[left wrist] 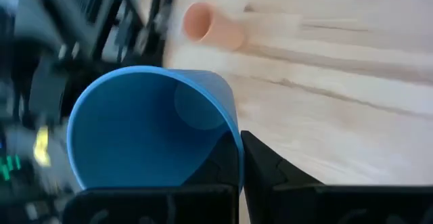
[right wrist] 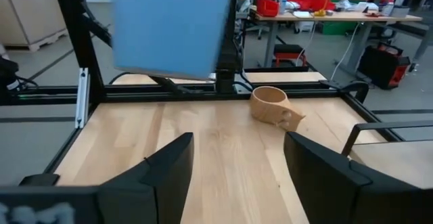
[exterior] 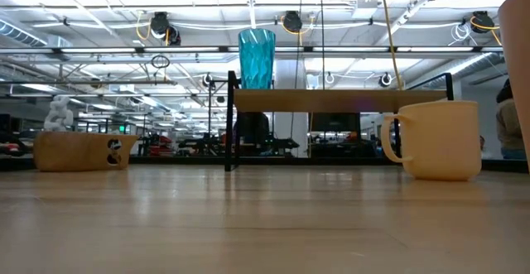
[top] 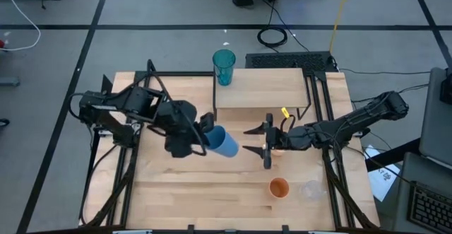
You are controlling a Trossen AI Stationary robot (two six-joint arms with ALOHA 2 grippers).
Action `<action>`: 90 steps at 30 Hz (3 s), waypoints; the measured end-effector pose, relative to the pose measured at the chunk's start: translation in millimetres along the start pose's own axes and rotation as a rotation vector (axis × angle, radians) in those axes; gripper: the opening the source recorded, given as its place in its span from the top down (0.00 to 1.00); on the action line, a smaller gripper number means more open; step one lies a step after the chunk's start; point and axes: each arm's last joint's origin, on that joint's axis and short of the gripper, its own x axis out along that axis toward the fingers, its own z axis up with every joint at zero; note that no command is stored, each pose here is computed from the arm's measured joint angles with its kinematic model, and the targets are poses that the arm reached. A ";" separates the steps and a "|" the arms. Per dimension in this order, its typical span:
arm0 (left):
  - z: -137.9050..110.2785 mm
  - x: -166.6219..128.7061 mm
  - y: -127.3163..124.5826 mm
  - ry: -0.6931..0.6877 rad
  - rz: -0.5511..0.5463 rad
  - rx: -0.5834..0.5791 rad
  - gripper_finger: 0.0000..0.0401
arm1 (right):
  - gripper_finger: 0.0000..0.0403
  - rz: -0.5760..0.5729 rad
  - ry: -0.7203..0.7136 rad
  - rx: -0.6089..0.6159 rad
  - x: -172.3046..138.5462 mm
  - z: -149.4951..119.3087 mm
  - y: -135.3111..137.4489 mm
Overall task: Stack small to large cups/mugs on shelf
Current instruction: Put the light blue cup on the shelf
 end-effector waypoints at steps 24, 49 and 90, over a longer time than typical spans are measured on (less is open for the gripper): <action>-4.0 3.2 2.4 0.127 0.045 -0.017 1.00 | 0.40 0.013 -0.043 0.007 -0.9 4.3 2.5; -30.5 67.7 17.5 0.301 0.087 -0.859 0.99 | 0.03 -0.188 -0.093 -0.060 2.0 27.4 -11.1; -22.6 65.6 23.8 0.189 0.087 -0.619 0.98 | 0.22 -0.012 -0.029 -0.005 29.0 13.5 -29.9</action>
